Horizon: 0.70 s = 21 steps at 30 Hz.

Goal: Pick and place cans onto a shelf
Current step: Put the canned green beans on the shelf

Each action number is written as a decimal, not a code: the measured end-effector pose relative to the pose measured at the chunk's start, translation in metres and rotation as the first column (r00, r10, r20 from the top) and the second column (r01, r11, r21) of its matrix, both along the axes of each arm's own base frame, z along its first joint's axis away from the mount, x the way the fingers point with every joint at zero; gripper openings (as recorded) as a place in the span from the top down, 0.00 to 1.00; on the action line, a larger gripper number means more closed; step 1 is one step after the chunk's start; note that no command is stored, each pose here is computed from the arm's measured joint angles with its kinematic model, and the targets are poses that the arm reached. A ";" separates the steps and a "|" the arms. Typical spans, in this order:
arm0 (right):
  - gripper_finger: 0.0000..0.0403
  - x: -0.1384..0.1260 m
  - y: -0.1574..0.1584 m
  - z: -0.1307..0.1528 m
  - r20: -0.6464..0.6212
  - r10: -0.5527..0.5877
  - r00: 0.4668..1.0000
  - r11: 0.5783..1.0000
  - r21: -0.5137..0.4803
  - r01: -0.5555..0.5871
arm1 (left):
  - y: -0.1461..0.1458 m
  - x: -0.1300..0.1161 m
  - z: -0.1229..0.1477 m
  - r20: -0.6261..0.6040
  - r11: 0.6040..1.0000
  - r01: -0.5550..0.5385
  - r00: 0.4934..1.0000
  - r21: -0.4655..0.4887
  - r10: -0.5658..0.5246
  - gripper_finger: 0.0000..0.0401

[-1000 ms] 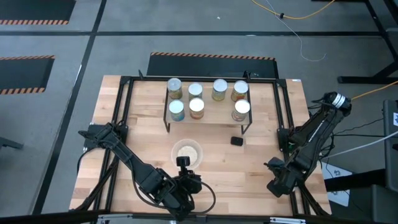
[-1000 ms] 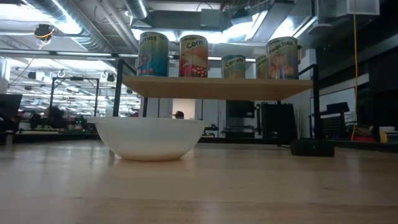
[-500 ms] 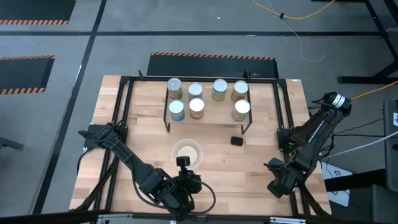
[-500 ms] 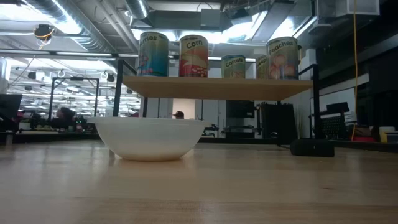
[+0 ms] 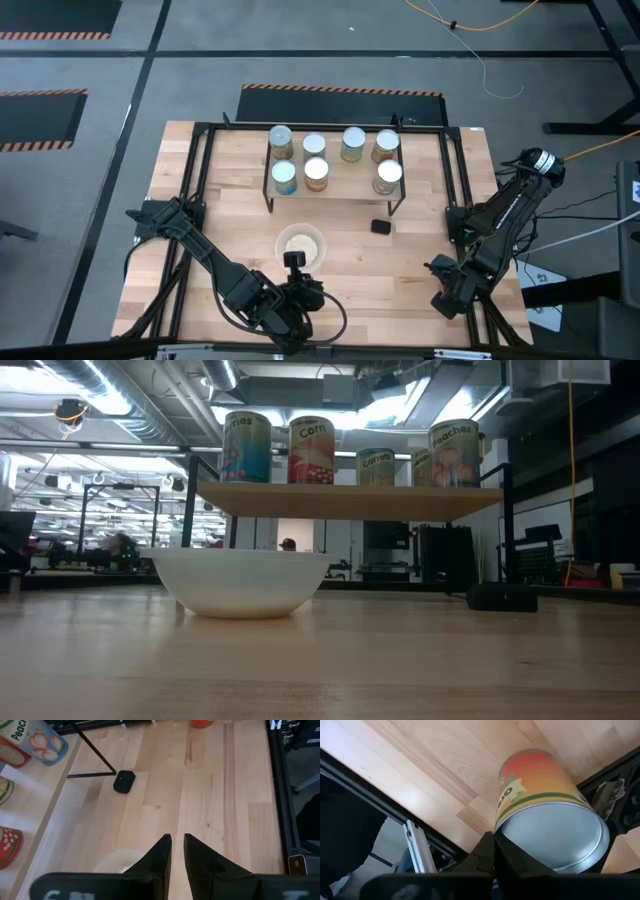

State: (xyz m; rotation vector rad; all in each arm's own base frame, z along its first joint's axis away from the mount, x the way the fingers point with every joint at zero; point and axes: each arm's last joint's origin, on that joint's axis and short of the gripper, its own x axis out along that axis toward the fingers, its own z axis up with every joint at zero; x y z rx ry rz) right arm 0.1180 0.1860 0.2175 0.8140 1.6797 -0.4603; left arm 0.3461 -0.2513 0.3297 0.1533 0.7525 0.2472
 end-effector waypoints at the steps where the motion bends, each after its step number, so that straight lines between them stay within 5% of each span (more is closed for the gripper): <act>1: 0.99 0.000 0.000 0.000 0.003 0.008 1.000 1.000 0.002 -0.008 | 0.000 0.000 0.000 -0.001 1.000 0.002 1.000 0.003 -0.002 0.89; 13: 1.00 0.008 0.010 0.024 0.108 0.107 0.988 0.991 0.065 -0.115 | 0.001 -0.003 0.005 -0.033 0.994 0.087 0.996 0.059 -0.085 0.89; 21: 1.00 0.016 0.019 0.055 0.245 0.132 0.960 0.981 0.104 -0.162 | 0.017 -0.028 0.043 -0.018 0.987 0.146 0.989 0.074 -0.145 0.89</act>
